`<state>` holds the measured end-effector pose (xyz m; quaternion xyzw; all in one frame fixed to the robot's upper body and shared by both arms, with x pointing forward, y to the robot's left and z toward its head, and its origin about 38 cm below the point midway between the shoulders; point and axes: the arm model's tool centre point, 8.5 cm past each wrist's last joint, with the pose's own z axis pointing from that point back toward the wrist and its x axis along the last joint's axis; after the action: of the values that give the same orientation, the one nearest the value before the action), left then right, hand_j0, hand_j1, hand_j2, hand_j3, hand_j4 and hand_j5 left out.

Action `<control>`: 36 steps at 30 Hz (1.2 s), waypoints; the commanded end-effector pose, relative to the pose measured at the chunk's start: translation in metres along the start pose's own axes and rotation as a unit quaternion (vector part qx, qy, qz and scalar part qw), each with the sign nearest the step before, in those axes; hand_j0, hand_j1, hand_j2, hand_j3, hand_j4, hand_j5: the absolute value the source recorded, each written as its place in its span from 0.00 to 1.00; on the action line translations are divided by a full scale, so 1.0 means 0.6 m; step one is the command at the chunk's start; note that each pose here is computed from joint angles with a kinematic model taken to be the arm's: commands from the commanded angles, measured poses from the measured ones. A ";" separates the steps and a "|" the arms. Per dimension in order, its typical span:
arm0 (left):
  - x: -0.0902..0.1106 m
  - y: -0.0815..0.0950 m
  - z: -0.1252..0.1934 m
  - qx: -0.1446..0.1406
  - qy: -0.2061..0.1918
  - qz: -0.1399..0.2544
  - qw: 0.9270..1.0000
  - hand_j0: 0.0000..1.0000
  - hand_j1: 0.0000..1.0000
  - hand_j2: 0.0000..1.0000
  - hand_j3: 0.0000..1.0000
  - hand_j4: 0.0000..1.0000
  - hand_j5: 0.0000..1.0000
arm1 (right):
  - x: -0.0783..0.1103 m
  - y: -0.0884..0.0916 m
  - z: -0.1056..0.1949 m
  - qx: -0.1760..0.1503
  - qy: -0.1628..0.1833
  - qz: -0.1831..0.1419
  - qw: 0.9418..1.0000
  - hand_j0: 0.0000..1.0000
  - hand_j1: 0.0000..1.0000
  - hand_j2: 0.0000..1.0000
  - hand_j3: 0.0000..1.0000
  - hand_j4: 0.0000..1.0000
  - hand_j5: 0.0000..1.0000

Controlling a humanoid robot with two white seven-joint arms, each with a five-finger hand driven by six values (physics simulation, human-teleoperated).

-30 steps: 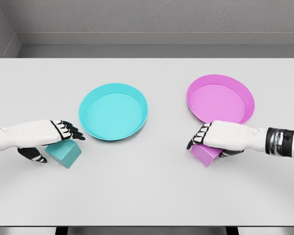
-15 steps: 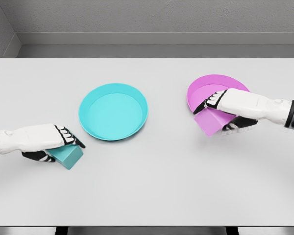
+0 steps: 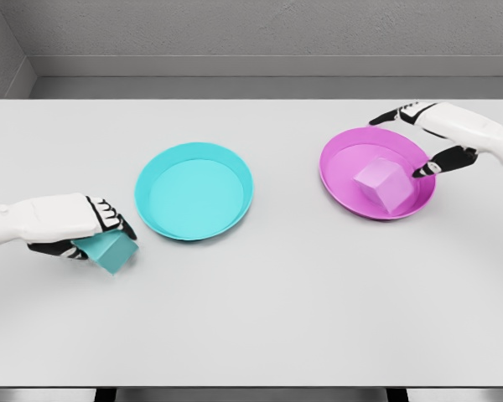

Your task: Place the blocks in the corresponding plates according to their colors

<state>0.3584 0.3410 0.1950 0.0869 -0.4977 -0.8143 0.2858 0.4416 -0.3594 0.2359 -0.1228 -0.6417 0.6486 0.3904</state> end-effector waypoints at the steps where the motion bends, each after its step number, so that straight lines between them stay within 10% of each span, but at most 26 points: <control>1: -0.008 0.000 0.002 0.006 0.006 0.007 1.000 0.49 0.49 0.49 0.49 0.49 0.49 | -0.008 -0.010 0.013 -0.006 0.010 0.000 1.000 1.00 1.00 1.00 1.00 1.00 1.00; 8: -0.010 0.043 -0.001 0.043 -0.002 0.010 0.999 0.49 0.49 0.49 0.49 0.49 0.49 | -0.065 -0.052 0.112 -0.058 0.100 0.013 0.993 1.00 1.00 1.00 1.00 1.00 1.00; 17: -0.001 0.151 -0.096 0.121 -0.058 -0.009 0.991 0.49 0.49 0.49 0.49 0.49 0.49 | -0.010 -0.024 0.055 0.004 0.061 0.073 0.995 1.00 1.00 1.00 1.00 1.00 1.00; 21: -0.067 0.146 -0.156 0.112 -0.022 0.035 0.993 0.53 0.53 0.53 0.53 0.53 0.53 | -0.010 -0.035 0.054 0.005 0.067 0.087 0.994 1.00 1.00 1.00 1.00 1.00 1.00; 24: -0.093 0.137 -0.144 0.114 0.001 0.051 0.992 0.99 0.99 0.99 0.99 0.99 0.99 | -0.009 -0.040 0.054 0.003 0.066 0.089 0.994 1.00 1.00 1.00 1.00 1.00 1.00; 36: -0.156 0.095 0.039 0.082 0.112 0.053 0.989 1.00 1.00 1.00 1.00 1.00 1.00 | -0.010 -0.039 0.054 0.008 0.071 0.095 0.993 1.00 1.00 1.00 1.00 1.00 1.00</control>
<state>0.4494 0.3800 0.2378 0.1668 -0.5348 -0.7432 0.3658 0.4320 -0.3899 0.2592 -0.2241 -0.5928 0.6783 0.3719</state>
